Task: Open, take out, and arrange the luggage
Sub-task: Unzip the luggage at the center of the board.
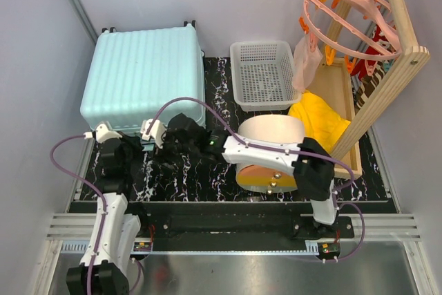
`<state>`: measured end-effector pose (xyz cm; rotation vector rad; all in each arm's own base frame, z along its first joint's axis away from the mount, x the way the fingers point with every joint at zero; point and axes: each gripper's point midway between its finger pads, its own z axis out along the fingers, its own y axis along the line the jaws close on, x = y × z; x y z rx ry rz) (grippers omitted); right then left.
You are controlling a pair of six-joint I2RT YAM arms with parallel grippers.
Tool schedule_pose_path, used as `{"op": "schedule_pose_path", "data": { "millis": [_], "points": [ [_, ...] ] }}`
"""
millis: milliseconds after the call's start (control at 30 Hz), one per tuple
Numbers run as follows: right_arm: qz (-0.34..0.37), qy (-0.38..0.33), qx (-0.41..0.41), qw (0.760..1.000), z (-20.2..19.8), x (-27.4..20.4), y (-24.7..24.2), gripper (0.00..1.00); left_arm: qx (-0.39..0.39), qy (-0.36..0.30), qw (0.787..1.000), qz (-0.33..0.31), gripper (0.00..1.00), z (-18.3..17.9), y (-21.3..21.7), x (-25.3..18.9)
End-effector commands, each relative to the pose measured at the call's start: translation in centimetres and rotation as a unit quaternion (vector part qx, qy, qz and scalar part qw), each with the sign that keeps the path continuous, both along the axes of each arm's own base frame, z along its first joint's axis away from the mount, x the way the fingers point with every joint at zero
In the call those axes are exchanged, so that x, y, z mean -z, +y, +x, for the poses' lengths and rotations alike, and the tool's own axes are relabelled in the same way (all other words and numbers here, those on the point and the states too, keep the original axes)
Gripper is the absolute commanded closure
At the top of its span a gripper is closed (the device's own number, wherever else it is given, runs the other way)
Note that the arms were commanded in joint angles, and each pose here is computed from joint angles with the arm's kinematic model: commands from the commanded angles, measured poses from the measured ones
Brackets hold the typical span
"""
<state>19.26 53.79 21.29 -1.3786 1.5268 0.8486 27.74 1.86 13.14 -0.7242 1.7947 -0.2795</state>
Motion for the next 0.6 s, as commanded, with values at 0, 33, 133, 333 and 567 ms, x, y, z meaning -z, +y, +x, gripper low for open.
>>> {"op": "schedule_pose_path", "data": {
  "millis": [0, 33, 133, 333, 567],
  "points": [
    [-0.073, -0.035, -0.017, 0.997, 1.0, 3.9, 0.1, 0.33, 0.010, -0.038, 0.999, -0.006, 1.00, 0.7, -0.1, -3.8],
    [-0.079, -0.053, -0.016, 0.995, 1.5, 4.1, 0.2, 0.34, 0.023, -0.042, 0.999, -0.007, 1.00, 0.7, -0.5, -4.4],
    [-0.098, -0.092, -0.007, 0.991, 3.2, 5.2, 0.6, 0.34, 0.027, -0.030, 0.999, -0.001, 1.00, 0.8, -0.3, -4.2],
    [-0.112, -0.134, 0.009, 0.985, 5.3, 6.3, 1.8, 0.35, 0.044, -0.040, 0.998, -0.023, 1.00, 0.9, -0.9, -4.4],
    [-0.096, -0.192, 0.020, 0.976, 7.0, 5.4, 2.7, 0.32, 0.059, -0.042, 0.997, -0.028, 1.00, 0.5, -1.3, -4.9]
  ]
}}
